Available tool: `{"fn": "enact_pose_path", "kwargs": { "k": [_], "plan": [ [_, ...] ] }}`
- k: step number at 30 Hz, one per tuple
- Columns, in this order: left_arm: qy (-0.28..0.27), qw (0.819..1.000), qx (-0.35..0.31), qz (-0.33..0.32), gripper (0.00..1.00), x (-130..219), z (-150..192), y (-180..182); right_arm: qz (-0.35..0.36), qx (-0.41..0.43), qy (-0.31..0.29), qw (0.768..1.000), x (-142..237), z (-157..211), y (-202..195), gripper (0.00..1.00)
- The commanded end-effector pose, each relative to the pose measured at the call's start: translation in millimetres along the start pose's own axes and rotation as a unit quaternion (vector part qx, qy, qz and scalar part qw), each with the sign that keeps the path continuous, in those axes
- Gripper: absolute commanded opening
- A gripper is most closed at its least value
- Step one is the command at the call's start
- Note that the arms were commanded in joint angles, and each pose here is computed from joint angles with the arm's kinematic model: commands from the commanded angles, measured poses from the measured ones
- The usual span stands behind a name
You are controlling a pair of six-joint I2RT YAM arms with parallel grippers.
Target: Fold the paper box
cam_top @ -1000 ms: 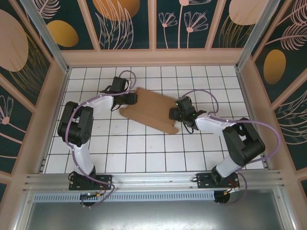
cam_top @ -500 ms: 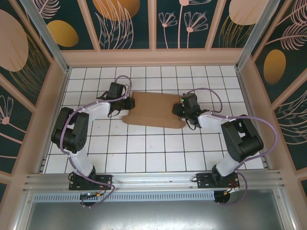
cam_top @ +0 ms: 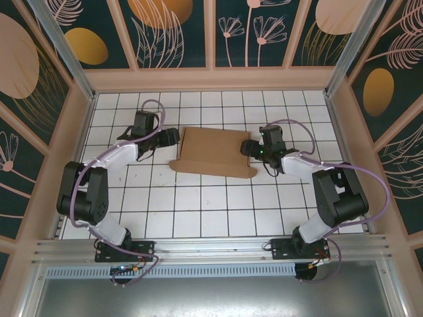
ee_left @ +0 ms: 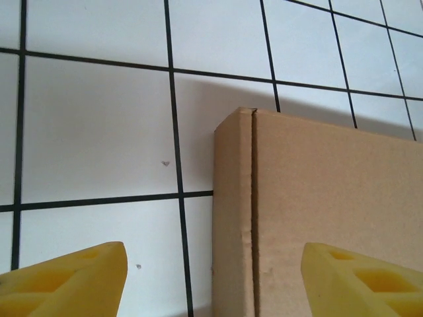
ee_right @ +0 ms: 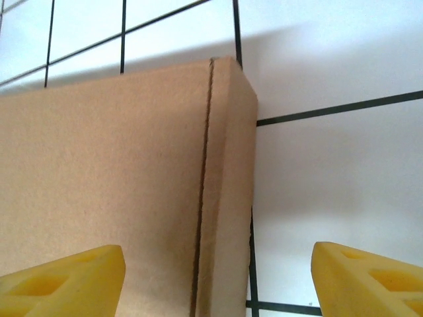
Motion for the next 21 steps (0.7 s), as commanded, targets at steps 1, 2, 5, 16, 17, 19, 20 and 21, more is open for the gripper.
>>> {"fn": "enact_pose_path", "kwargs": {
  "k": [1,2,5,16,17,19,20,21],
  "plan": [
    [0.034,0.996,0.014,0.085,0.70,-22.0,18.9,-12.8,-0.034,-0.022,0.005,0.999,1.8,-3.0,1.5,0.74],
    [0.042,0.994,0.018,0.099,0.69,-26.4,22.3,-15.1,-0.035,-0.025,0.009,0.999,0.1,-1.8,-0.2,0.74],
    [0.069,0.991,0.031,0.109,0.63,-41.2,35.7,-12.8,-0.059,-0.040,0.027,0.997,-6.5,6.4,1.0,0.74],
    [0.102,0.988,0.034,0.113,0.47,-66.8,50.5,-5.4,-0.097,-0.071,0.038,0.992,-11.5,13.6,-3.4,0.74],
    [0.101,0.987,0.034,0.117,0.47,-66.5,50.4,-6.5,-0.096,-0.071,0.038,0.992,-11.4,13.3,-4.1,0.74],
    [0.093,0.988,0.026,0.118,0.46,-62.4,45.9,-8.2,-0.093,-0.070,0.040,0.992,-12.7,13.3,-6.2,0.74],
    [0.084,0.989,0.021,0.118,0.46,-58.7,41.2,-9.7,-0.092,-0.071,0.042,0.992,-13.2,14.2,-6.7,0.74],
    [0.070,0.990,0.016,0.121,0.46,-54.1,34.6,-12.4,-0.094,-0.071,0.043,0.992,-14.1,15.2,-7.0,0.73]
  ]
}}
Point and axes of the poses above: each hand's point on the last joint's axis, 136 mm out from that joint toward the fingers, its own x axis back along the fingers, its own y axis along the line the jaws close on, z = x × y, the point moved 2 cm from there along x, back along the fingers, and after that the axes turned 10 degrees about -x, right-handed, at the moved point
